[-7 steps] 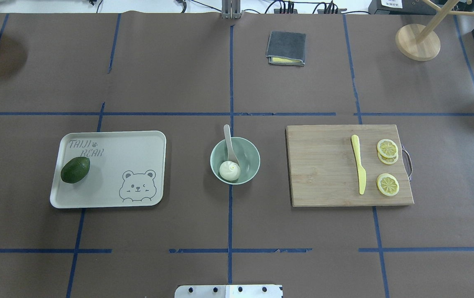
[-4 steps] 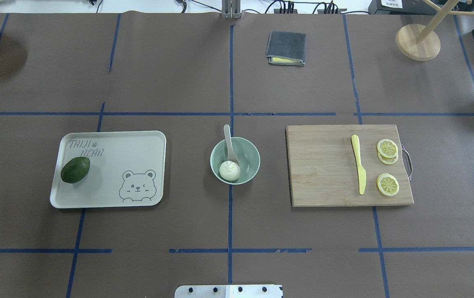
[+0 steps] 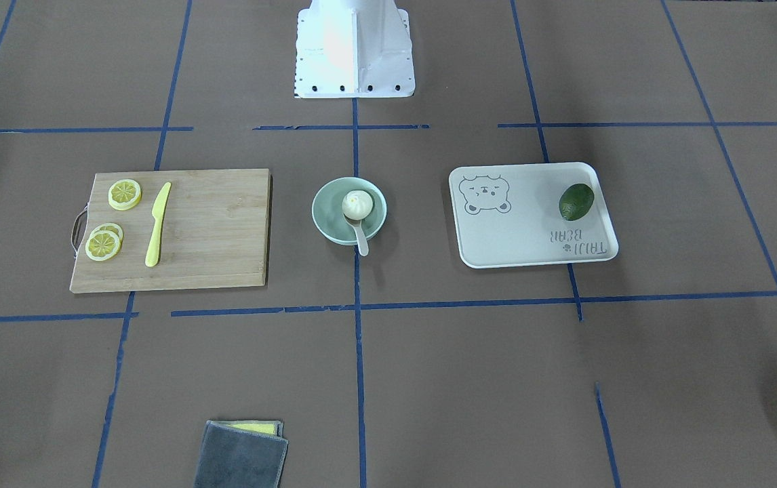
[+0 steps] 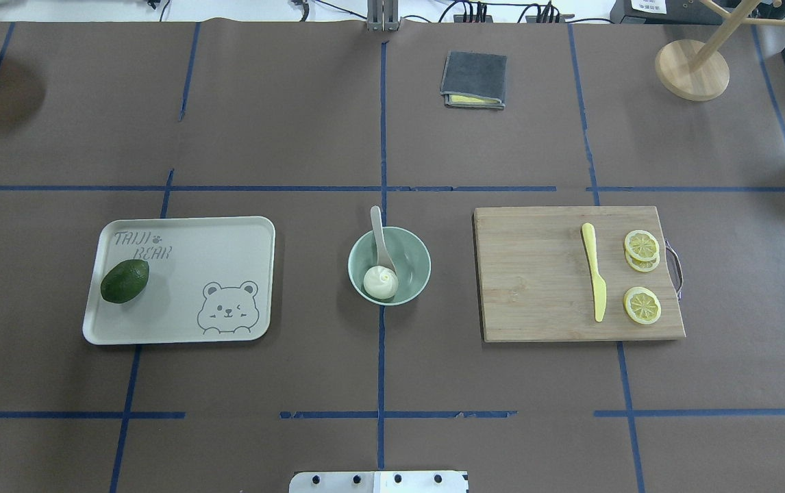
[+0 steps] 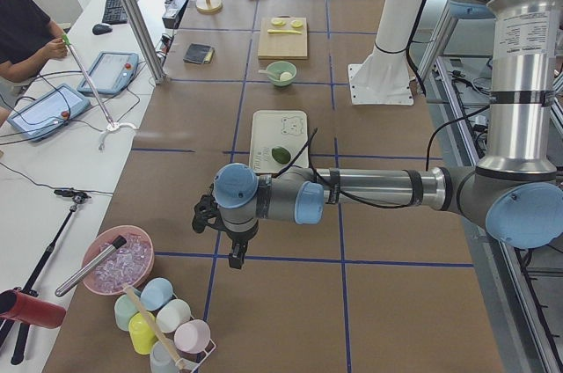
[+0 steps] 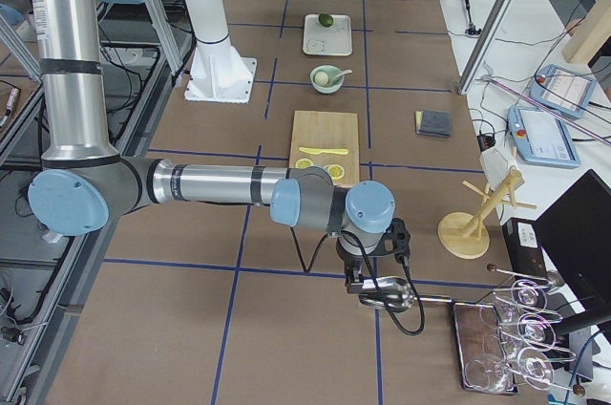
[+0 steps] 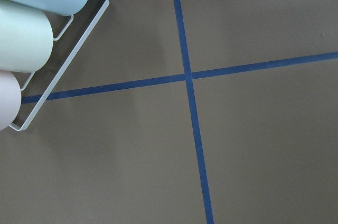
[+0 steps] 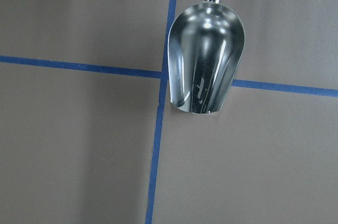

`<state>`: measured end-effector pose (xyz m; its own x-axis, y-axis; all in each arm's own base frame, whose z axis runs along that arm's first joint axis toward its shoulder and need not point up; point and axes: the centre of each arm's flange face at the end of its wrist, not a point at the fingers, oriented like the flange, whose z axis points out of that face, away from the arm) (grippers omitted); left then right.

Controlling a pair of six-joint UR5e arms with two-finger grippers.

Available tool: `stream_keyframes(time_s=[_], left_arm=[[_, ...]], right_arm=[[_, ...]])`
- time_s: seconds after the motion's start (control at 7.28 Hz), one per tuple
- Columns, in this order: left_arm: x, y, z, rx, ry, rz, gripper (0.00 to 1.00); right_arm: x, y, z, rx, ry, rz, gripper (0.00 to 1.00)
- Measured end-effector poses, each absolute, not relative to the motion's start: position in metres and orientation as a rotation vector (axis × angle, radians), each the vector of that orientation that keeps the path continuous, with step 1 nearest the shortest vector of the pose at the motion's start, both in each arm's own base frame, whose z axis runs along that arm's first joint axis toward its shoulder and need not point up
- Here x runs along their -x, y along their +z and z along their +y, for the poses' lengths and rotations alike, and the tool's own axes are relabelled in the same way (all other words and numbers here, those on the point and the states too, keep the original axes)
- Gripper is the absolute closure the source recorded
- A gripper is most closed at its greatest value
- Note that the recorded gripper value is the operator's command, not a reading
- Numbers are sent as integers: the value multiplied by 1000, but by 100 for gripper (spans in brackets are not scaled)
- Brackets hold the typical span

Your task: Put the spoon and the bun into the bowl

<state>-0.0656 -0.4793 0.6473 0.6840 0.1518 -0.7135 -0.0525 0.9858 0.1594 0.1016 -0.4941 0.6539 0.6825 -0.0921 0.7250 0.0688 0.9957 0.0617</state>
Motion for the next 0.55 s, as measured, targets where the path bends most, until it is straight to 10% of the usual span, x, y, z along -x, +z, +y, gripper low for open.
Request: stream_keyframes(time_s=[0.55], left_arm=[[66, 647, -479, -130, 115, 810, 0]], right_arm=[[-102, 650, -495, -37, -92, -815, 0]])
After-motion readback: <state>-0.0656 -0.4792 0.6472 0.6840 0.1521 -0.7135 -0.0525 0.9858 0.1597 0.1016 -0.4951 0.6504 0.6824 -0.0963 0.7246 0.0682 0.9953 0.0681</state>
